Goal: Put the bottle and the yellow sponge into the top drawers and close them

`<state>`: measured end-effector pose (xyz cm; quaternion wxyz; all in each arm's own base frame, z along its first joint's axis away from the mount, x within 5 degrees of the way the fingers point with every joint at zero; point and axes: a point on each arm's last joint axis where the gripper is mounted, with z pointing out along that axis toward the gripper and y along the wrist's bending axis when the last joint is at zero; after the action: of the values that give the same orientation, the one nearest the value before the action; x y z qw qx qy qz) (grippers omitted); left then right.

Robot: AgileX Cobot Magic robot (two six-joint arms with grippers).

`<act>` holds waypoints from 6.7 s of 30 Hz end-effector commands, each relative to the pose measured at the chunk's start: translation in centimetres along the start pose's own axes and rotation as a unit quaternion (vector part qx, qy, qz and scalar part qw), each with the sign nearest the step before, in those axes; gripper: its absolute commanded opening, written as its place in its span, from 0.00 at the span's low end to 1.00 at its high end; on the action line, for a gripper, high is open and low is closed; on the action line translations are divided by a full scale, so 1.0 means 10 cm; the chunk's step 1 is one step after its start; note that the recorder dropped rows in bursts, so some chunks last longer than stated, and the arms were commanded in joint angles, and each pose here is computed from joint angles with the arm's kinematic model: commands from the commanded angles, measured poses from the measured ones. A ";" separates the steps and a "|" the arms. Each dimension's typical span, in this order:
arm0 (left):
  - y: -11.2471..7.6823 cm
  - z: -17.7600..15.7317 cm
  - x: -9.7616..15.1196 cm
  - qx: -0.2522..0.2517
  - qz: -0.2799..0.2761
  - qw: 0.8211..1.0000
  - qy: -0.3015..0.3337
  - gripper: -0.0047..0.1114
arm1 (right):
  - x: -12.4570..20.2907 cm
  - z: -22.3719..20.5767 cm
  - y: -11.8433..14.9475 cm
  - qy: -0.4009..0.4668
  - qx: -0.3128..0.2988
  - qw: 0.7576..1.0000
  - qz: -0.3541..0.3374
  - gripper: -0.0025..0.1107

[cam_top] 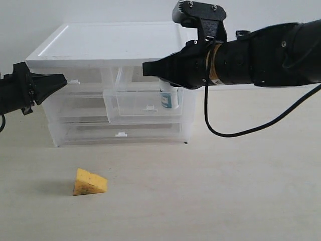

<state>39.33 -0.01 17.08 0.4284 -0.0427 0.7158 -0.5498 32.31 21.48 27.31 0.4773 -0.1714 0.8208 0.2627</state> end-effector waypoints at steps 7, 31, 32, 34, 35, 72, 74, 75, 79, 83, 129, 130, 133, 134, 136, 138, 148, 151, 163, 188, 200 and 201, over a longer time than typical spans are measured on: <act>-0.01 0.02 -0.03 -0.002 0.004 1.000 -0.008 0.07 | 0.15 0.11 0.09 0.030 -0.066 0.997 0.021 0.02; -0.01 0.02 -0.02 -0.002 0.005 1.000 -0.006 0.07 | 0.28 -0.13 0.46 0.113 -0.206 0.971 -0.031 0.02; -0.01 0.02 -0.02 -0.002 0.005 1.000 -0.005 0.07 | 0.31 -0.13 0.45 0.117 -0.204 0.972 -0.032 0.02; -0.01 0.02 -0.02 -0.002 0.005 1.000 -0.005 0.07 | 0.38 -0.13 0.42 0.124 -0.195 0.972 -0.031 0.02; -0.01 0.02 -0.02 -0.002 0.005 1.000 -0.005 0.07 | 0.41 -0.12 0.40 0.125 -0.185 0.974 -0.032 0.02; -0.01 0.02 -0.02 -0.002 0.006 1.000 -0.002 0.07 | 0.02 0.50 -0.13 0.001 0.098 0.993 -0.072 0.02; -0.01 0.02 -0.02 -0.002 0.006 1.000 -0.002 0.07 | 0.01 0.50 -0.13 0.000 0.099 0.992 -0.072 0.02; -0.01 0.02 -0.02 -0.002 0.006 1.000 -0.002 0.07 | 0.02 0.50 -0.13 0.001 0.098 0.993 -0.072 0.02; -0.01 0.02 -0.02 -0.002 0.005 1.000 -0.002 0.07 | 0.03 0.51 -0.09 0.008 0.078 0.994 -0.070 0.02; -0.01 0.02 -0.02 -0.002 -0.030 1.000 -0.002 0.07 | 0.04 0.51 -0.07 0.012 0.066 0.996 -0.066 0.02; -0.02 0.19 0.11 0.002 -0.061 0.998 0.004 0.15 | 0.08 0.52 0.03 0.032 0.012 0.997 -0.065 0.02; -0.01 0.19 0.12 0.001 -0.063 0.998 0.004 0.10 | 0.08 0.52 0.03 0.032 0.012 0.997 -0.065 0.02; 0.01 0.20 0.13 0.003 -0.055 0.998 0.005 0.07 | 0.08 0.52 0.03 0.032 0.012 0.997 -0.065 0.02; 0.01 0.20 0.13 0.003 -0.055 0.998 0.005 0.07 | 0.08 0.52 0.03 0.032 0.012 0.997 -0.065 0.02; 0.00 0.20 0.13 0.008 -0.054 0.998 0.008 0.07 | 0.07 0.52 0.00 0.027 0.025 0.997 -0.065 0.02; 0.00 0.20 0.14 0.008 -0.053 0.999 0.010 0.07 | 0.05 0.52 -0.04 0.018 0.051 0.996 -0.066 0.02; -0.02 0.19 0.16 0.008 -0.044 0.999 0.024 0.07 | 0.00 0.54 -0.06 0.009 0.058 0.996 -0.068 0.02; -0.02 0.19 0.17 0.008 -0.040 0.999 0.034 0.07 | -0.05 0.54 -0.13 -0.010 0.103 0.992 -0.075 0.02; -0.02 0.19 0.18 0.008 -0.038 0.998 0.039 0.07 | -0.21 0.56 -0.06 -0.029 0.082 0.993 -0.081 0.02; 0.04 0.11 0.38 -0.007 -0.050 0.997 0.063 0.07 | -0.12 0.58 0.03 -0.002 0.023 0.997 -0.073 0.02; -0.45 -0.12 0.45 0.003 0.000 0.999 0.052 0.07 | 0.01 0.70 -0.03 0.016 0.035 0.996 -0.080 0.02; -0.48 -0.13 0.43 0.005 0.005 0.999 0.049 0.07 | 0.04 0.72 -0.03 0.022 0.029 0.996 -0.080 0.02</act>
<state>34.19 -3.25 17.50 0.3753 -0.0174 0.7425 -0.5546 37.19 25.38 24.73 0.4917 -0.2203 0.8187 0.1982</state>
